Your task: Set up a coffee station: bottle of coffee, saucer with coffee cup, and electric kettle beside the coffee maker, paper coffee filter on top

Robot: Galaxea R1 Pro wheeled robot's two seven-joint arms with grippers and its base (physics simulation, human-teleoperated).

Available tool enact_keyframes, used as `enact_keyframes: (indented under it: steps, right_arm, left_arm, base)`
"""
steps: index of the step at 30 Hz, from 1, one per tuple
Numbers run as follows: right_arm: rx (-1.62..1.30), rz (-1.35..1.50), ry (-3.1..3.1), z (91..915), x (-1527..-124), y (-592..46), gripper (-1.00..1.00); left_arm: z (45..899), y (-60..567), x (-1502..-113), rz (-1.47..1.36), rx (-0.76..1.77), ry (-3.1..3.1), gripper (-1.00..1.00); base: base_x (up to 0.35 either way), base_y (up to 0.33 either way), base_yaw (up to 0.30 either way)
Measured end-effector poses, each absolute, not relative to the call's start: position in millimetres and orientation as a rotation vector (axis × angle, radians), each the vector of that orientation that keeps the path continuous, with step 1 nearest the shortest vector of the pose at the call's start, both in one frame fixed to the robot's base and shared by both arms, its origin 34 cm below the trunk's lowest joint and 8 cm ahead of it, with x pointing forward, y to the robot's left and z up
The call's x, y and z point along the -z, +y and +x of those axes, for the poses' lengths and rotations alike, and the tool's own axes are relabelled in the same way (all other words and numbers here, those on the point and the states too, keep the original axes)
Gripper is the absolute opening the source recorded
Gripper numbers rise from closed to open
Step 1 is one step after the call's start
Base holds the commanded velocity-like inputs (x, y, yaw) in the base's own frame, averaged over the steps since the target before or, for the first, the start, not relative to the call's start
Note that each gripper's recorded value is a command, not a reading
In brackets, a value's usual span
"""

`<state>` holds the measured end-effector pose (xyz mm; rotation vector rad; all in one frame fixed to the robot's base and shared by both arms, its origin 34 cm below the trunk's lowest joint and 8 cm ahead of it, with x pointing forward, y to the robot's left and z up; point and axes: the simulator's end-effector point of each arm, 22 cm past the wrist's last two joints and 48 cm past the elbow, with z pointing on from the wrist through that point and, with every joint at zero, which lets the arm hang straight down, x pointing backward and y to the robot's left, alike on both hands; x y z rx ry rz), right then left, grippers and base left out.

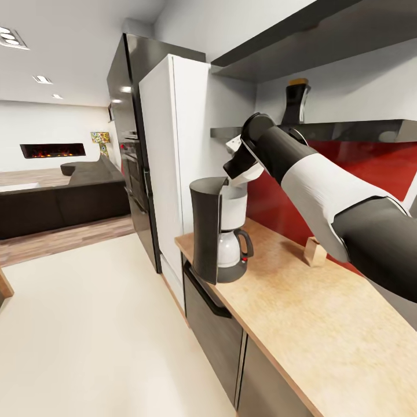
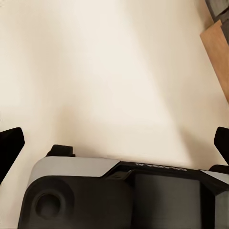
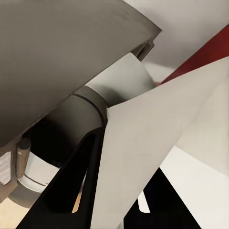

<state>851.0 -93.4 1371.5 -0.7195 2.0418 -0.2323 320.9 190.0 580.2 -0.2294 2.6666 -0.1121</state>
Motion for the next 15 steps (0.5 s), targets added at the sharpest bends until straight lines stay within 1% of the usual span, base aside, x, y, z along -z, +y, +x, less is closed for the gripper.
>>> enact_keyframes:
  steps: [3,9,12,15]
  right_arm:
    - [0.234,-0.718,2.050,851.5,-1368.5,-95.0,-1.00]
    - [0.240,-0.716,2.068,852.5,-1361.8,-98.4,-1.00]
    - [0.302,-0.737,2.066,853.6,-1359.1,-102.7,-1.00]
    - [0.341,-0.749,2.065,853.9,-1357.4,-105.8,-1.00]
  left_arm:
    - [320.8,190.1,-580.2,-0.229,0.112,2.667,1.00]
    - [320.9,190.0,-580.2,-0.229,0.112,2.667,1.00]
    - [320.8,190.1,-580.1,-0.229,0.112,2.667,1.00]
    - [320.7,190.1,-580.2,-0.229,0.112,2.667,1.00]
  base:
    - [0.150,0.058,0.000]
    - [0.035,0.013,0.000]
    - [0.016,0.005,0.000]
    - [0.117,0.082,0.000]
